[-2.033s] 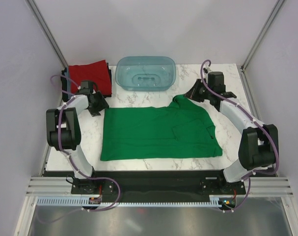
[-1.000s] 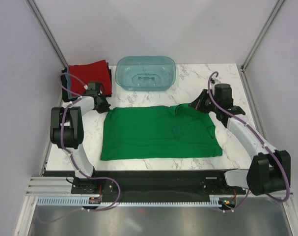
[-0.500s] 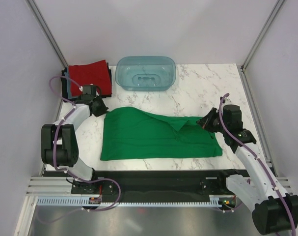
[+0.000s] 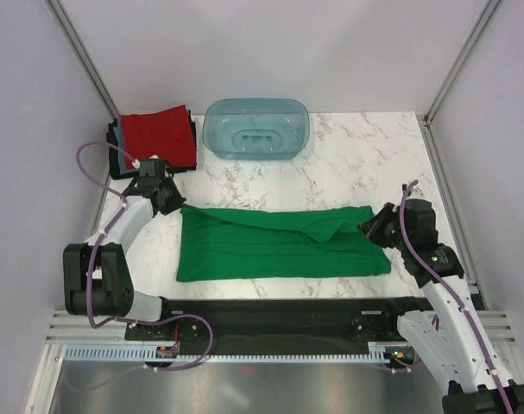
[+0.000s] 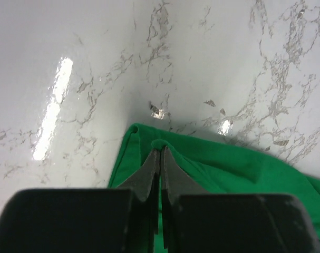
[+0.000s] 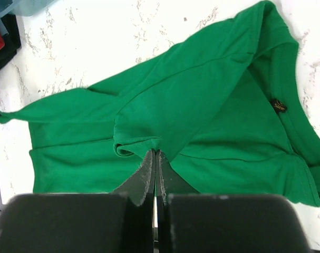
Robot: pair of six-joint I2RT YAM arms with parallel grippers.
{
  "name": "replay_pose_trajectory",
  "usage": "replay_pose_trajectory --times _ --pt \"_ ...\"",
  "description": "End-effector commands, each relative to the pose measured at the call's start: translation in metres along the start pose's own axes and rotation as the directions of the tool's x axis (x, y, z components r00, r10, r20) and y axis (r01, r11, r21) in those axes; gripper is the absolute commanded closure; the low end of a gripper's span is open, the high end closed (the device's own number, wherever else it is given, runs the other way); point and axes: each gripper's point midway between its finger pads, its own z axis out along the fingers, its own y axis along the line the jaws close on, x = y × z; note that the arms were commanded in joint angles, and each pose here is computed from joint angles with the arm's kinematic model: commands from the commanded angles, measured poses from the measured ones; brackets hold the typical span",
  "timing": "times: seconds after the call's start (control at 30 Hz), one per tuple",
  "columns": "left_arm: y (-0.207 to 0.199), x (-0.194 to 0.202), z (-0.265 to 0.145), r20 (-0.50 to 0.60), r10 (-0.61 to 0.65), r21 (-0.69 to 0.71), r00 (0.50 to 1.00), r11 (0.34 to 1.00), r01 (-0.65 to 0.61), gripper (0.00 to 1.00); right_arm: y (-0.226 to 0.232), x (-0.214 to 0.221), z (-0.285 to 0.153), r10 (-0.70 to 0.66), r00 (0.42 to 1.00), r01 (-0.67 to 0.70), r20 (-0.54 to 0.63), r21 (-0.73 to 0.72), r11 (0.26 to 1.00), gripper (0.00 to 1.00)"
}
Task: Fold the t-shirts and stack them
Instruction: Fold the tshirt
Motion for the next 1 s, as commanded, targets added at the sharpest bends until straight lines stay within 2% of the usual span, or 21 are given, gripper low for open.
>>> replay_pose_trajectory --times 0.0,0.23,0.57,0.6,0.63,0.67,0.7,0.73,0.77,0.8,0.97 --pt "0.009 -0.001 -0.011 0.032 0.017 -0.028 0.999 0.999 -0.016 0.98 -0.012 0.001 -0.009 0.031 0.999 -0.032 0.022 0.060 0.998 1.00" --pt "0.015 0.016 -0.022 0.025 -0.021 -0.022 0.999 1.000 0.022 0.98 -0.023 0.001 -0.020 0.045 0.997 -0.051 0.055 0.117 0.992 1.00" --pt "0.029 0.036 -0.047 0.074 -0.104 -0.017 0.992 0.994 0.106 0.98 -0.041 0.001 -0.041 0.079 0.991 -0.100 0.106 0.212 0.972 1.00" --pt "0.031 0.039 -0.048 0.074 -0.115 -0.022 0.991 0.993 0.116 0.95 -0.043 0.003 -0.042 0.083 0.991 -0.105 0.107 0.219 0.970 0.94" --pt "0.035 0.044 -0.052 0.070 -0.135 -0.037 0.988 0.990 0.137 0.80 -0.045 0.004 -0.042 0.093 0.990 -0.115 0.107 0.224 0.968 0.86" --pt "0.038 0.047 -0.053 0.067 -0.147 -0.050 0.987 0.987 0.151 0.70 -0.048 0.009 -0.043 0.096 0.990 -0.118 0.101 0.234 0.965 0.59" --pt "0.042 0.048 -0.055 0.070 -0.159 -0.064 0.985 0.985 0.163 0.56 -0.051 0.010 -0.044 0.101 0.989 -0.124 0.106 0.244 0.962 0.38" --pt "0.044 0.050 -0.060 0.081 -0.185 -0.069 0.979 0.979 0.191 0.35 -0.054 0.010 -0.045 0.113 0.987 -0.139 0.114 0.253 0.957 0.24" --pt "0.049 0.051 -0.062 0.093 -0.192 -0.091 0.977 0.975 0.201 0.29 -0.056 0.012 -0.048 0.114 0.987 -0.141 0.112 0.267 0.953 0.15" --pt "0.051 0.050 -0.065 0.110 -0.200 -0.090 0.974 0.973 0.210 0.25 -0.059 0.009 -0.052 0.112 0.984 -0.146 0.135 0.277 0.950 0.08" --pt "0.049 0.030 -0.088 0.235 -0.228 -0.032 0.945 0.970 0.242 0.25 -0.042 -0.004 -0.051 0.089 0.986 -0.119 0.138 0.224 0.967 0.08"
